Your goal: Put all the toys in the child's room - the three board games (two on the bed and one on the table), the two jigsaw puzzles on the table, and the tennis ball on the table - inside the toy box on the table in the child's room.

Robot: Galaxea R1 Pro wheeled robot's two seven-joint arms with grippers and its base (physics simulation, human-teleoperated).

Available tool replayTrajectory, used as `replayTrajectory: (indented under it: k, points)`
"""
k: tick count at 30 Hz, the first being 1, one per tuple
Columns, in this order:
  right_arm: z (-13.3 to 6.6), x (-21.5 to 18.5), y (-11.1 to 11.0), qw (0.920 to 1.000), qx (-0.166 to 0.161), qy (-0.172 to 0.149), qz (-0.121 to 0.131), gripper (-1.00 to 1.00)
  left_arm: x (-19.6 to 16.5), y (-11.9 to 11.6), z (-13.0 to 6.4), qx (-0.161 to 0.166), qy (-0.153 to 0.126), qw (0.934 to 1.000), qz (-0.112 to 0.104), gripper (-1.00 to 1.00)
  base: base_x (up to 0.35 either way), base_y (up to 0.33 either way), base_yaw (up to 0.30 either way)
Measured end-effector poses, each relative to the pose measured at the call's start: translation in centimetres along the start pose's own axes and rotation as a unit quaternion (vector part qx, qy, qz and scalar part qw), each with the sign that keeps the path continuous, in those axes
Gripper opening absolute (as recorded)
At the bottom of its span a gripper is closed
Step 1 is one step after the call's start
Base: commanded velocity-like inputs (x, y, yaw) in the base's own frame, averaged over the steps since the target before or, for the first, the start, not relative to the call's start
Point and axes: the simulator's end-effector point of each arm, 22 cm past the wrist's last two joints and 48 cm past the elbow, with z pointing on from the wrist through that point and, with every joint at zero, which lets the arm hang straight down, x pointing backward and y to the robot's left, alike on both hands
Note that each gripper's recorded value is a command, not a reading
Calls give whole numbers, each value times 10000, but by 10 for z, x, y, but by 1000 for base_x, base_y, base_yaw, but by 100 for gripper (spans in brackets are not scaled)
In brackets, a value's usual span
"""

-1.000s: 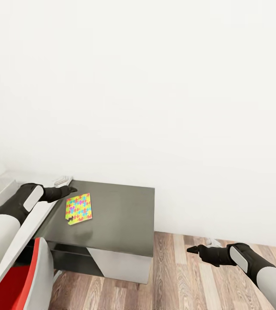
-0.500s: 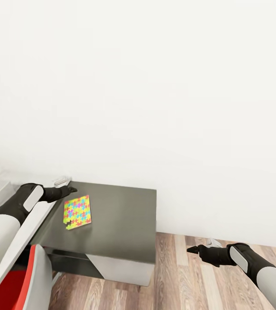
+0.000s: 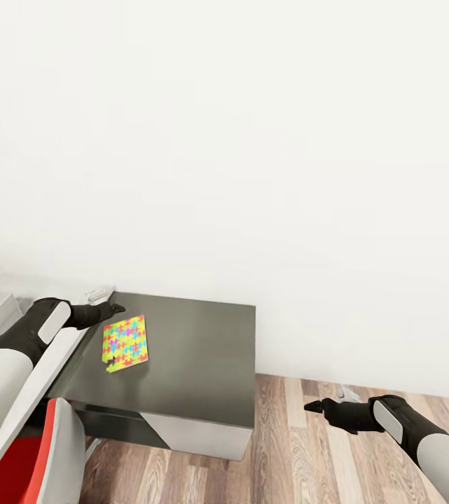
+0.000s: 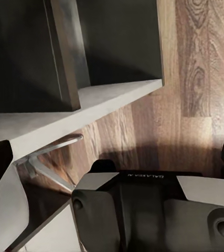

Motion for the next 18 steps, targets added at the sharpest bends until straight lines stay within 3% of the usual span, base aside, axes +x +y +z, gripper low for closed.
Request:
replayTrajectory:
  k: [9, 18]
  points:
    - [4, 4, -10, 9998, 159, 63, 38, 100, 7, 23, 6, -468, 76, 9989, -44, 100, 0, 0, 0]
    - [9, 9, -15, 9997, 191, 123, 70, 100, 13, 30, 13, -583, 129, 9982, -60, 100, 0, 0, 0]
